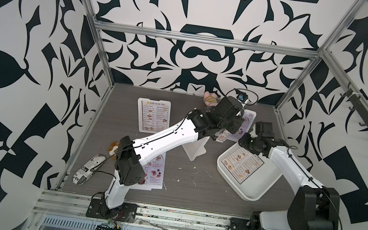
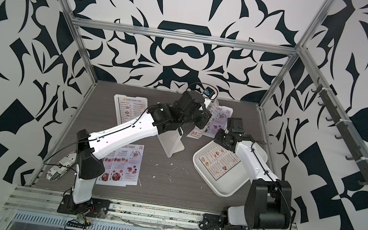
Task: Replace the menus in the menu holders
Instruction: Take out the menu from the menu holder.
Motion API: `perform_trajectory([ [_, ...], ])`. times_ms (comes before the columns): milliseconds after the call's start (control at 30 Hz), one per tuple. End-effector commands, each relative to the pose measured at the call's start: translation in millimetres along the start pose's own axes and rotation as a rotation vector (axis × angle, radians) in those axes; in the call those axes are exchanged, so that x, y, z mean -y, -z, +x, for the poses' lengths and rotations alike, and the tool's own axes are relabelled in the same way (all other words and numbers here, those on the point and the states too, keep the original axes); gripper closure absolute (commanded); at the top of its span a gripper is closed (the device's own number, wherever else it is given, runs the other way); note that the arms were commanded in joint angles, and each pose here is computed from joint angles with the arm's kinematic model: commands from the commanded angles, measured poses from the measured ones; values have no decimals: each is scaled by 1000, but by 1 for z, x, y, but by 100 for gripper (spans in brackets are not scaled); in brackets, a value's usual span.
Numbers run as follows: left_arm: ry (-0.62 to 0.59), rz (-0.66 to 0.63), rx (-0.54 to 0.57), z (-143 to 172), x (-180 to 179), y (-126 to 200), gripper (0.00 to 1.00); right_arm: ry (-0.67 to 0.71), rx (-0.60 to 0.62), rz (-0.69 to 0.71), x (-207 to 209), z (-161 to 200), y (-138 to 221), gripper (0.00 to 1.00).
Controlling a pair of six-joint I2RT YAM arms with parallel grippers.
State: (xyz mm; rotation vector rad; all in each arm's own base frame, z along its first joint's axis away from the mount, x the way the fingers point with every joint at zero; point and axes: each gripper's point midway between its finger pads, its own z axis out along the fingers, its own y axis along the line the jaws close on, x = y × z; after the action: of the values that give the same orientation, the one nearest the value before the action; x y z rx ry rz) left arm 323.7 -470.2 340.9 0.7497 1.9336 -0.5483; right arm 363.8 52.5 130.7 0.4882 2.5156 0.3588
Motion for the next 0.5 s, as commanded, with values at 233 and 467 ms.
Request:
perform_trajectory([
  [233, -103, -8, 90, -37, -8, 61, 100, 283, 120, -434, -69, -2, 48, 41],
  [467, -159, 18, 104, -40, -12, 104, 100, 554, 181, -937, -136, 14, 92, 40],
])
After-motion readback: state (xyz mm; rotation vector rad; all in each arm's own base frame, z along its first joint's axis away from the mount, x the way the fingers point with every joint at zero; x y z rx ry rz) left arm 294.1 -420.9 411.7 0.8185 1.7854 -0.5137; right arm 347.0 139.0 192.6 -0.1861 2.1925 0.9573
